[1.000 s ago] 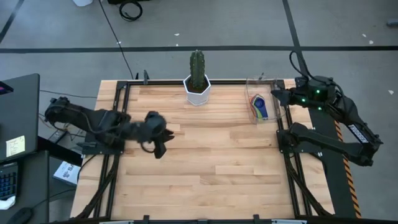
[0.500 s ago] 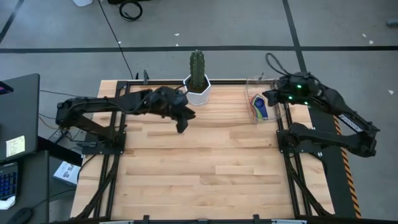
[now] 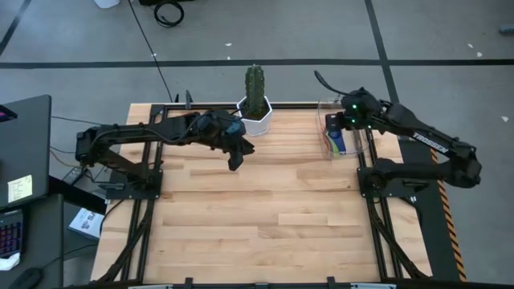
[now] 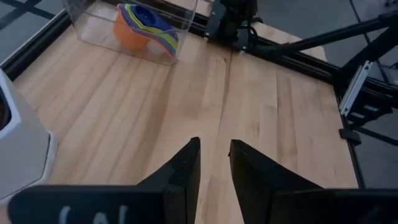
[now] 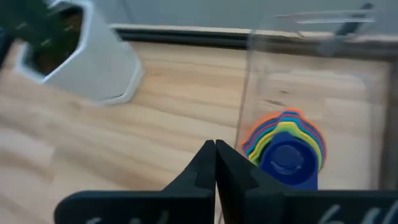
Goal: Nest measuring cups in basket
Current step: Put the stacked measuring cups into the transparent bin
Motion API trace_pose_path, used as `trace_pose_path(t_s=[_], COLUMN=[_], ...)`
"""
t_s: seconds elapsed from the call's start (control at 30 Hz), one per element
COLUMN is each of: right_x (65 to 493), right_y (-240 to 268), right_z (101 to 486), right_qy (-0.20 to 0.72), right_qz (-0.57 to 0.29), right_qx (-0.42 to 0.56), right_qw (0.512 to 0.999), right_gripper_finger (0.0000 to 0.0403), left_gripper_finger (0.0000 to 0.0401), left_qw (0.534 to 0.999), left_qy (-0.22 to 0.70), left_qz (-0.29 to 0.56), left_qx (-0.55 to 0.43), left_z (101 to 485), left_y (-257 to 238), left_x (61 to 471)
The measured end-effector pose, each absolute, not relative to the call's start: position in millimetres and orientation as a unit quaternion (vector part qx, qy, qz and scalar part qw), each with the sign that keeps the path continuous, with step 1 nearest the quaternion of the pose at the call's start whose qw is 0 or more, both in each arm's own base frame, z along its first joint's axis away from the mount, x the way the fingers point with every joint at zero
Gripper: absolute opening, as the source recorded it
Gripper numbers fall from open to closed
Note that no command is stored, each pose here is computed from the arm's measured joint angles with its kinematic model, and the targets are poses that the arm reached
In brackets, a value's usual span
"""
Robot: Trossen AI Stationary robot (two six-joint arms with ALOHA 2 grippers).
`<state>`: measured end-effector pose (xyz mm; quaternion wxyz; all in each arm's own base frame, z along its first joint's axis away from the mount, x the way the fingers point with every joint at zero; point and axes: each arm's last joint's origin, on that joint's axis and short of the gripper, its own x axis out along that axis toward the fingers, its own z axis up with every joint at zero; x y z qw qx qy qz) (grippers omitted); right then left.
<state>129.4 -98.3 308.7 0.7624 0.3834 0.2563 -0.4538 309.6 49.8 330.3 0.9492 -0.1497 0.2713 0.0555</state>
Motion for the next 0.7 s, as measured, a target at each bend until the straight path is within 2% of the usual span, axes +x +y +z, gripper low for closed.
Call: trace_pose_path(t_s=[0.13, 0.37, 0.7], right_x=[136.3, 147.2, 155.5], right_y=[-107.5, -124.9, -151.4], right_z=[300.4, 273.4, 244.6], right_qy=[0.255, 0.326, 0.378], right_qz=[-0.492, -0.526, -0.546], right_qx=[0.408, 0.440, 0.458], right_qw=[0.726, 0.651, 0.591], right_gripper_finger=[0.0008, 0.0005, 0.0004], left_gripper_finger=[0.0091, 0.0091, 0.0091], left_qw=[0.947, 0.946, 0.941], left_qy=[0.271, 0.271, 0.266], left_qz=[0.059, 0.062, 0.087], left_qx=[-0.159, -0.164, -0.189], left_z=[330.2, 330.1, 330.0], left_y=[50.0, 51.1, 63.2], left_x=[309.5, 309.3, 307.0])
